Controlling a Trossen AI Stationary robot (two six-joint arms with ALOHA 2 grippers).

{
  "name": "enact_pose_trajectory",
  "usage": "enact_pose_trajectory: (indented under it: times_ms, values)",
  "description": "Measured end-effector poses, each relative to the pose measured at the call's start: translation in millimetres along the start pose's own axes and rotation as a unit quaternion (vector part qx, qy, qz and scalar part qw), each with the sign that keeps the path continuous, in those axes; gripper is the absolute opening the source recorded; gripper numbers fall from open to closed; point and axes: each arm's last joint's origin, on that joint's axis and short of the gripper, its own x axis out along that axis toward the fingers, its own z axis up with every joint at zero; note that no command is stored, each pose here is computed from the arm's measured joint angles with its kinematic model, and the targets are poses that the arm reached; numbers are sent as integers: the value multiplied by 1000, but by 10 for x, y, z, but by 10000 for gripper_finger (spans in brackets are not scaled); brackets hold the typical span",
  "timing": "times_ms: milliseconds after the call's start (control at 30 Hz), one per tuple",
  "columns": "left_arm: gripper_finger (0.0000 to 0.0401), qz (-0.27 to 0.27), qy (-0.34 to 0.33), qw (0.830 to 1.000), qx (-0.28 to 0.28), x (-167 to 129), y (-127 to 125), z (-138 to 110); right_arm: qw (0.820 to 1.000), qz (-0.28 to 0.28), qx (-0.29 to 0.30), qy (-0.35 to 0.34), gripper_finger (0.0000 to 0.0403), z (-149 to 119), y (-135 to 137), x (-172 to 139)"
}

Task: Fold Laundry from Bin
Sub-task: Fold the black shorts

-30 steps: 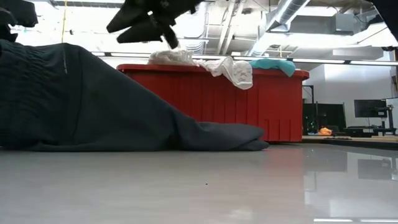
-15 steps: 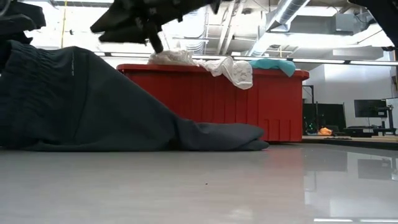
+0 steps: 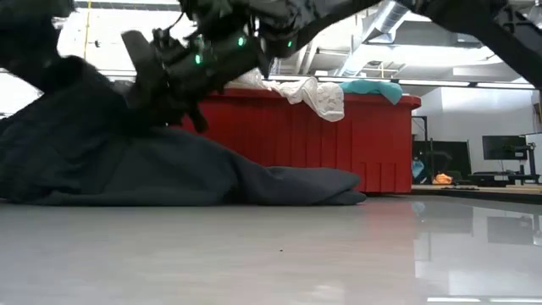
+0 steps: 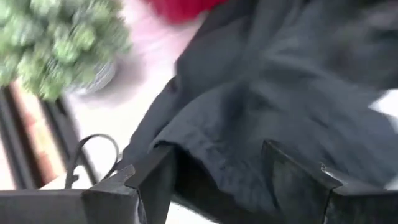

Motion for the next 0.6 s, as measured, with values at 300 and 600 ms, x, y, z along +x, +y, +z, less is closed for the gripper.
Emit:
enact_pose_trajectory:
  times_ms: [300,600]
  values:
    - [227,-78,54,995,28,-429,-141,309,999,-3,31,9,143,-51,-198,76]
    - [225,-203,-51,975,-73,-155,-574,-212,999,9,26,17,143,118,-138,-109]
